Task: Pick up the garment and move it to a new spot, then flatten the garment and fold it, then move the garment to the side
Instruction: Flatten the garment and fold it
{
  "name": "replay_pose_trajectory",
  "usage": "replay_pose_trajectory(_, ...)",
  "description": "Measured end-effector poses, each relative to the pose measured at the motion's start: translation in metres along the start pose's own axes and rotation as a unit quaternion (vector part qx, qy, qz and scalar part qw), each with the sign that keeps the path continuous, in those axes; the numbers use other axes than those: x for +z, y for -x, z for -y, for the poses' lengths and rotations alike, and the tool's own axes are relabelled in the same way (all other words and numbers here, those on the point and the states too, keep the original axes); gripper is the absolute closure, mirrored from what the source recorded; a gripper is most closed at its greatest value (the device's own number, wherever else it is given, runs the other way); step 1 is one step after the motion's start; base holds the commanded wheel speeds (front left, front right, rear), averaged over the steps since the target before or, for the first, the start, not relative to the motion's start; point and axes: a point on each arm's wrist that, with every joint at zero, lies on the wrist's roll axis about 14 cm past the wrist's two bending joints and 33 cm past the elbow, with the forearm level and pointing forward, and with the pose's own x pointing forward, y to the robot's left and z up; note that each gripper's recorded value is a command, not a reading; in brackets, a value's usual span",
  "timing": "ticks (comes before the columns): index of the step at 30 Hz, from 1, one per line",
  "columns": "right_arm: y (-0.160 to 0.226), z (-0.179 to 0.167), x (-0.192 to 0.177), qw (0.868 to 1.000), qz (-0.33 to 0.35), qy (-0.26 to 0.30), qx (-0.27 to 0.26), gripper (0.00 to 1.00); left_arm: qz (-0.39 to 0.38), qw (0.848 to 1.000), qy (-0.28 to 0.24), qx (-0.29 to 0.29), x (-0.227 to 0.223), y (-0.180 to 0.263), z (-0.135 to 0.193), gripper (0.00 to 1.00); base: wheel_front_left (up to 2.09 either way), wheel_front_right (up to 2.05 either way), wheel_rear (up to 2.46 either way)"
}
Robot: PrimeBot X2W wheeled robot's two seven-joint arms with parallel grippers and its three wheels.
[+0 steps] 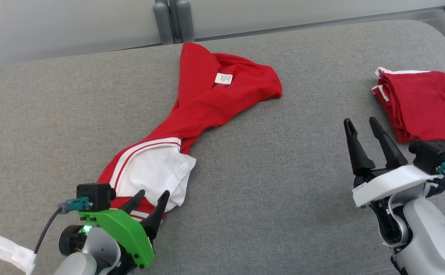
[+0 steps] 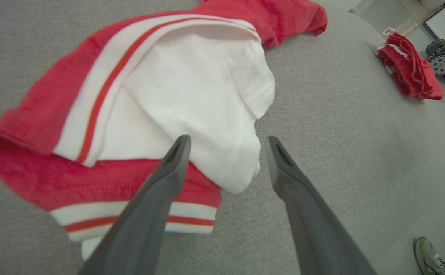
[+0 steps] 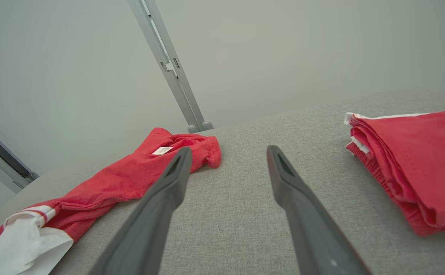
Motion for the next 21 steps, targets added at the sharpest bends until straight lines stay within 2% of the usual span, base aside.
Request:
replay_pose_trajectory(6, 0.0, -0.001, -0.002, 1.0, -0.005, 0.002, 0.001, 0.0, -0.025, 0.999, 0.014, 0.031, -0.013, 0.0, -0.012, 0.0, 0.0, 0.0, 0.0)
replay_pose_trajectory(9, 0.0, 0.0, -0.001, 1.0, -0.004, 0.003, 0.0, 0.0, -0.03, 0.999, 0.02, 0.023, -0.017, 0.0, -0.008, 0.0, 0.0, 0.0, 0.0)
replay_pose_trajectory(10, 0.0, 0.0, -0.001, 1.0, -0.004, 0.002, 0.0, 0.0, -0.033, 0.999, 0.019, 0.016, -0.018, 0.0, -0.005, 0.13, 0.0, 0.0, 0.0)
replay_pose_trajectory(11, 0.001, 0.0, -0.001, 1.0, -0.005, 0.002, 0.0, 0.0, -0.031, 0.999, 0.023, 0.006, -0.018, 0.0, 0.001, 0.68, 0.0, 0.0, 0.0)
replay_pose_trajectory(12, 0.0, -0.001, -0.001, 1.0, -0.005, 0.002, 0.001, 0.0, -0.026, 0.999, 0.032, -0.002, -0.017, -0.001, 0.005, 1.0, 0.0, 0.0, 0.0)
replay_pose_trajectory(21, -0.006, -0.012, 0.0, 1.0, -0.002, -0.002, 0.016, 0.0, 0.003, 1.0, 0.018, -0.015, 0.001, 0.011, 0.007, 1.0, 0.0, 0.0, 0.0)
